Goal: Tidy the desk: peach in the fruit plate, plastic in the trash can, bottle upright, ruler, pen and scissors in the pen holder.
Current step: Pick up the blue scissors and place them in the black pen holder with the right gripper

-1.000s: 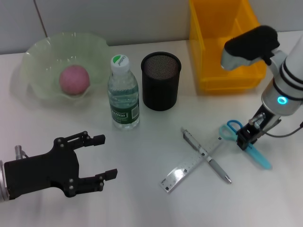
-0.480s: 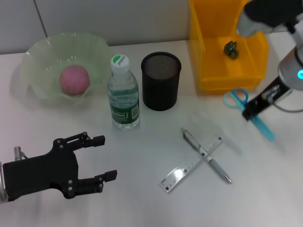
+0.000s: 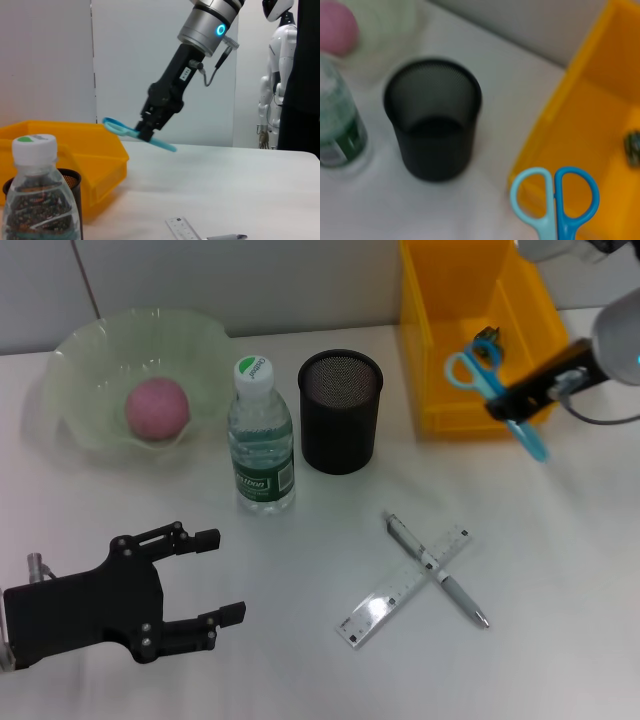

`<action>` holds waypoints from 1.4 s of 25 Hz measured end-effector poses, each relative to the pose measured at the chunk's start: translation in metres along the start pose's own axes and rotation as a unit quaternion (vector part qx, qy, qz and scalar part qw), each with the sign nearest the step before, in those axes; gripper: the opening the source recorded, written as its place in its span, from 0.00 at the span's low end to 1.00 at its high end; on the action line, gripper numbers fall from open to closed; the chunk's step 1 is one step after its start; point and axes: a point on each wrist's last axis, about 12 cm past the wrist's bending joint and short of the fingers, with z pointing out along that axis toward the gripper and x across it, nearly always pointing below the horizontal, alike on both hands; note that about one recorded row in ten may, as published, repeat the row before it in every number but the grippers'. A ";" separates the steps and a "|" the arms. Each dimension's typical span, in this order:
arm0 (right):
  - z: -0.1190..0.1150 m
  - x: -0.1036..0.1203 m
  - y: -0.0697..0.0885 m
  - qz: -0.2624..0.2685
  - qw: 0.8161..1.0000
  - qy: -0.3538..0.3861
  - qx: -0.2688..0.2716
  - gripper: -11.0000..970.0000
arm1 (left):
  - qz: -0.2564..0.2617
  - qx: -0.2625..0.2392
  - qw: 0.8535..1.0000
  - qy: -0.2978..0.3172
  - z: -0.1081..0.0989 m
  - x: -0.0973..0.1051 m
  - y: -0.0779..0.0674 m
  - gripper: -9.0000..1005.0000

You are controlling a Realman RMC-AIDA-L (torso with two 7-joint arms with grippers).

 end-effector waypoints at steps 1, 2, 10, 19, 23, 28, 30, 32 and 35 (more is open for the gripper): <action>0.001 -0.002 0.002 -0.006 1.000 -0.016 -0.003 0.23 | 0.000 0.000 1.000 0.000 0.000 0.000 0.000 0.81; 0.003 -0.002 0.003 -0.012 0.999 -0.033 -0.006 0.23 | 0.000 0.000 1.000 0.000 0.000 0.000 0.000 0.81; 0.001 -0.012 0.015 -0.047 0.979 -0.191 -0.053 0.23 | -0.003 0.003 1.000 0.000 0.001 0.000 -0.001 0.81; 0.017 -0.010 0.018 -0.064 0.954 -0.279 -0.088 0.23 | -0.007 0.004 1.000 0.000 0.001 0.000 -0.001 0.81; 0.037 -0.007 0.021 -0.079 0.944 -0.308 -0.091 0.24 | -0.008 0.004 1.000 0.000 0.001 0.000 -0.002 0.81; 0.056 -0.005 0.020 -0.078 0.936 -0.333 -0.083 0.24 | -0.008 0.005 1.000 -0.001 0.003 0.000 -0.001 0.81; 0.063 -0.003 0.020 -0.079 0.934 -0.339 -0.081 0.24 | -0.009 0.005 1.000 -0.002 0.003 0.000 -0.001 0.81; 0.068 -0.002 0.020 -0.079 0.931 -0.346 -0.081 0.24 | -0.009 0.005 1.000 -0.002 0.003 0.000 -0.001 0.81; 0.078 0.000 0.019 -0.068 0.925 -0.364 -0.085 0.24 | -0.010 0.004 1.000 -0.003 0.003 0.000 -0.001 0.81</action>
